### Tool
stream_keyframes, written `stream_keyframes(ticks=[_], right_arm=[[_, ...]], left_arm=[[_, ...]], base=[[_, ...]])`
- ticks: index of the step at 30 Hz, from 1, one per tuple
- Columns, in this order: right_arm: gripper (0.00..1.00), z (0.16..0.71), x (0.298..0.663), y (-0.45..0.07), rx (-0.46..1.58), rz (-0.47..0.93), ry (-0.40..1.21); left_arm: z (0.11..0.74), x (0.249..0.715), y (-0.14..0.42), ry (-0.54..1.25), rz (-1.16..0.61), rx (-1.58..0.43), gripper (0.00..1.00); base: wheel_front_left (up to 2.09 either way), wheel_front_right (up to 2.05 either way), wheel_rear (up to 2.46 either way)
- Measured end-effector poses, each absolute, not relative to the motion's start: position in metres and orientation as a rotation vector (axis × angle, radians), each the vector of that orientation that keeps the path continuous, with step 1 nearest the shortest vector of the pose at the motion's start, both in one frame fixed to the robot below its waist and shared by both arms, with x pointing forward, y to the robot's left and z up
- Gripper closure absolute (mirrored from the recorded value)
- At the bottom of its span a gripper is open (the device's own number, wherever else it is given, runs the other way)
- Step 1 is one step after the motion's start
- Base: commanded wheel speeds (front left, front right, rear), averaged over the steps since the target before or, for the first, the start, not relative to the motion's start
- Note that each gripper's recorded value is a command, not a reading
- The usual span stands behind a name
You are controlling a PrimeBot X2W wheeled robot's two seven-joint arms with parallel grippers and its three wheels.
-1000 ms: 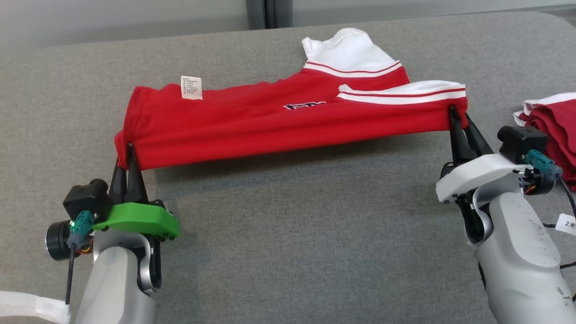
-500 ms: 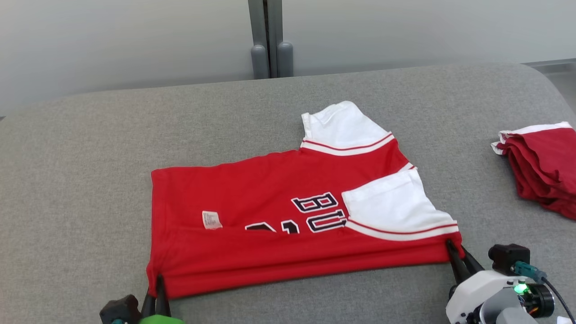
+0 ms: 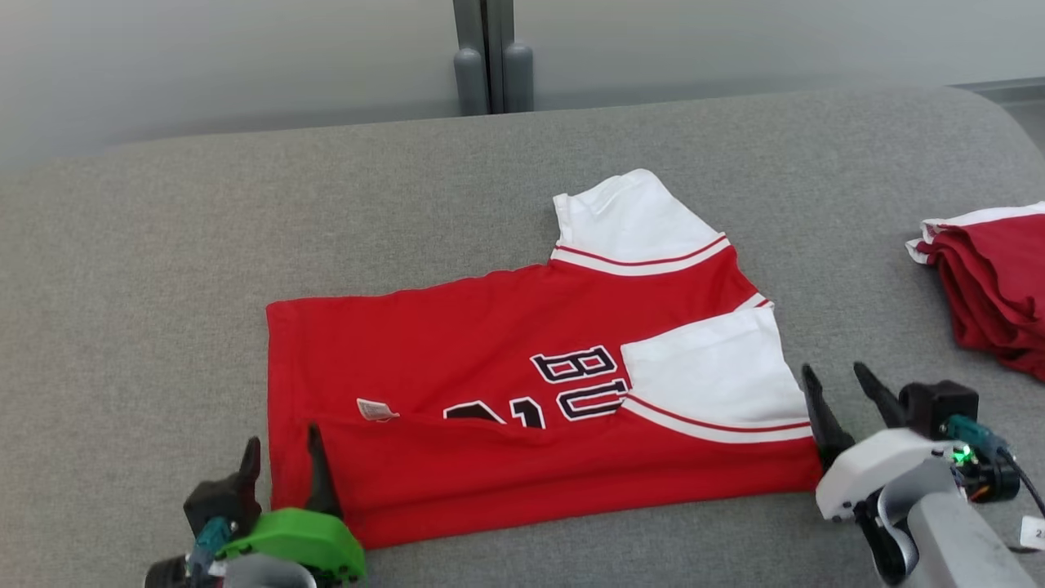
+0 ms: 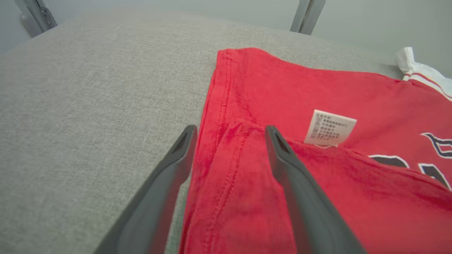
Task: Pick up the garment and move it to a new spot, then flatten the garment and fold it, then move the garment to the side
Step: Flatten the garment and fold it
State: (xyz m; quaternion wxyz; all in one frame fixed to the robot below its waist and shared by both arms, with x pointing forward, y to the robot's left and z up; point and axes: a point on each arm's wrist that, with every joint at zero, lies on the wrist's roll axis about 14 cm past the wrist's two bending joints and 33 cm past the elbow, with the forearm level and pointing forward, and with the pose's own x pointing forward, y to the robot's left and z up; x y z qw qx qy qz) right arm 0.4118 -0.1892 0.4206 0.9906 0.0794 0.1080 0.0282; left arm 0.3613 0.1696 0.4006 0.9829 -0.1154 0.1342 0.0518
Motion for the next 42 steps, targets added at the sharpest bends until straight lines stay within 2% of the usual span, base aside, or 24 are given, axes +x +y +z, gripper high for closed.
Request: stream_keyframes(ticks=[6, 12, 21, 22, 23, 24, 30, 42], right_arm=[[0.0, 0.446, 0.461, -0.178, 0.102, 0.105, 0.138], [0.0, 0.451, 0.505, -0.169, 0.044, 0.142, 0.127], [0.0, 0.44, 0.55, -0.156, -0.02, 0.196, 0.144], [0.0, 0.437, 0.554, -0.155, -0.03, 0.201, 0.151], [0.0, 0.435, 0.557, -0.154, -0.032, 0.202, 0.156], [0.0, 0.434, 0.562, -0.153, -0.034, 0.205, 0.159], [0.0, 0.434, 0.589, -0.135, -0.062, 0.25, 0.17], [0.0, 0.417, 0.632, -0.079, -0.093, 0.364, 0.29]], left_arm=[[0.418, 0.417, 0.172, 0.21, 0.064, -0.175, 0.0], [0.405, 0.459, 0.188, 0.249, 0.069, -0.121, 0.0], [0.37, 0.485, 0.191, 0.344, 0.053, -0.105, 0.0], [0.364, 0.486, 0.19, 0.36, 0.047, -0.106, 0.35], [0.361, 0.487, 0.189, 0.369, 0.045, -0.107, 0.76], [0.358, 0.488, 0.188, 0.375, 0.037, -0.107, 1.0], [0.352, 0.493, 0.187, 0.388, 0.03, -0.103, 1.0], [0.368, 0.495, 0.196, 0.334, 0.014, -0.093, 1.0]], base=[[0.0, 0.0, 0.0], [0.0, 0.0, 0.0], [0.0, 0.0, 0.0], [0.0, 0.0, 0.0], [0.0, 0.0, 0.0], [0.0, 0.0, 0.0], [0.0, 0.0, 0.0], [0.0, 0.0, 0.0]])
